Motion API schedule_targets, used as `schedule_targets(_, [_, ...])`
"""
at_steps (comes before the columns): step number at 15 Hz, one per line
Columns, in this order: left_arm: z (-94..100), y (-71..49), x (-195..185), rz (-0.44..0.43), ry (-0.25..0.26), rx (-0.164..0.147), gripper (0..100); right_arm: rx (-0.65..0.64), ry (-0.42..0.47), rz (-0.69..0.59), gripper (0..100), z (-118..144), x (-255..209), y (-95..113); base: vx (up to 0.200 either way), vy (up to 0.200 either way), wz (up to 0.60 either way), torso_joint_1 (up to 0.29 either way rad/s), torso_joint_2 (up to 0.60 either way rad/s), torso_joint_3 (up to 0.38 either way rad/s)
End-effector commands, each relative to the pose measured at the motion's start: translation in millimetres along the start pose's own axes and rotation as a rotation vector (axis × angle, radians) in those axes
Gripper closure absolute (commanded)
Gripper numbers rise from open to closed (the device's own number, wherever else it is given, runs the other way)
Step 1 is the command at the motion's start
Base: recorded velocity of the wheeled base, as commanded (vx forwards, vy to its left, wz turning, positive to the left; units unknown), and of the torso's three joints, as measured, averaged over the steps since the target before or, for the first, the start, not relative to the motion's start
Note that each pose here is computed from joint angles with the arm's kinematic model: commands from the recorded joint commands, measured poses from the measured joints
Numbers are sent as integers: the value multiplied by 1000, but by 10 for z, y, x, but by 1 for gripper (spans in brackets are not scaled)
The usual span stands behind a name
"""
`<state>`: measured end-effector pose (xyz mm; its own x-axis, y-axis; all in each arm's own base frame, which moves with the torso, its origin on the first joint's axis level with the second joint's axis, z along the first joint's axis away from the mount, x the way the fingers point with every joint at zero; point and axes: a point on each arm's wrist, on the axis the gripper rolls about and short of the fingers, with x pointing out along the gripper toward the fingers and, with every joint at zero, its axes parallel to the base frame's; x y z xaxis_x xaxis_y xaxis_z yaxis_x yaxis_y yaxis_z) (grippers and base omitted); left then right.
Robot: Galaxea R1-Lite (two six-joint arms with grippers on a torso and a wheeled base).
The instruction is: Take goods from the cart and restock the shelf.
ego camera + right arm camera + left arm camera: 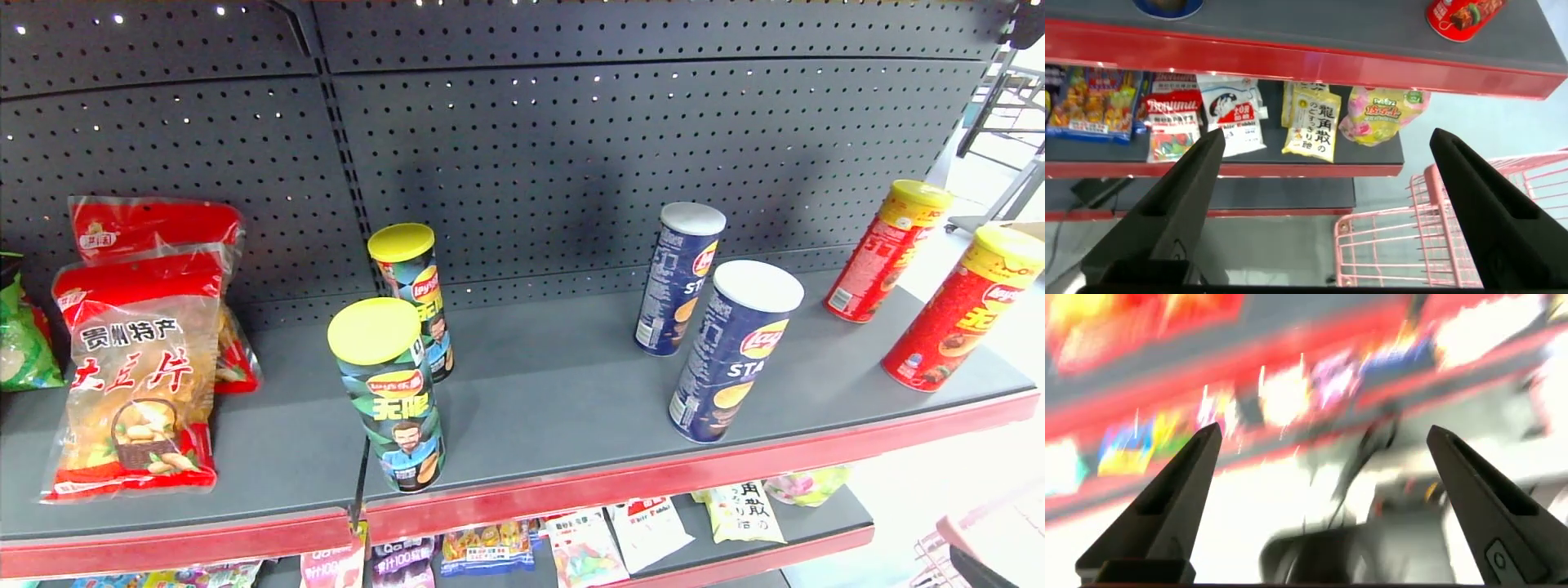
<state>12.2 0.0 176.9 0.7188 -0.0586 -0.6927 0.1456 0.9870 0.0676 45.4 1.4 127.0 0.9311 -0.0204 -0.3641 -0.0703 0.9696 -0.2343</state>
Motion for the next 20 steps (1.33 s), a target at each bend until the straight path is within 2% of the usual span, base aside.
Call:
schedule_targets(1, [-259,65,-246,82,-124,-51,0,-20,12,3,0,22,25,-2,0,0,0,0,0,0])
schedule_targets(3, [-236,25,-260,241,-114,-171,0,-22,11,1,0,19,24,-3,0,0,0,0,0,0])
schedule_targets(4, [-262,1,-254,292,-123,-218,0,-22,13,0,0,10,24,-1,0,0,0,0,0,0])
schedule_targets(5, [-342,-19,-216,309,-143,-241,0,-24,13,0,0,2,21,1,0,0,0,0,0,0])
schedule_targets(6, [-434,-36,-183,292,-205,-243,0,-25,12,1,0,-7,18,3,0,0,0,0,0,0])
schedule_targets(7, [-434,-36,-183,292,-205,-243,0,-25,12,1,0,-7,18,3,0,0,0,0,0,0])
schedule_targets(8, [-629,-67,-64,242,-290,-229,0,-24,10,-1,0,-19,8,4,0,0,0,0,0,0])
schedule_targets(10, [-737,-82,-3,228,-297,-224,0,-24,10,-4,0,-25,4,4,0,0,0,0,0,0])
schedule_targets(12, [-859,-84,39,175,-343,-199,0,-22,9,-10,0,-26,0,2,0,0,0,0,0,0])
schedule_targets(14, [-971,-77,96,148,-372,-149,0,-22,14,-12,0,-32,3,3,0,0,0,0,0,0])
schedule_targets(17, [-973,-76,95,145,-374,-150,0,-22,21,-15,0,-49,6,5,0,0,0,0,0,0])
schedule_targets(20, [-976,-69,97,182,-371,-159,0,-22,20,-15,0,-89,-6,13,0,0,0,0,0,0])
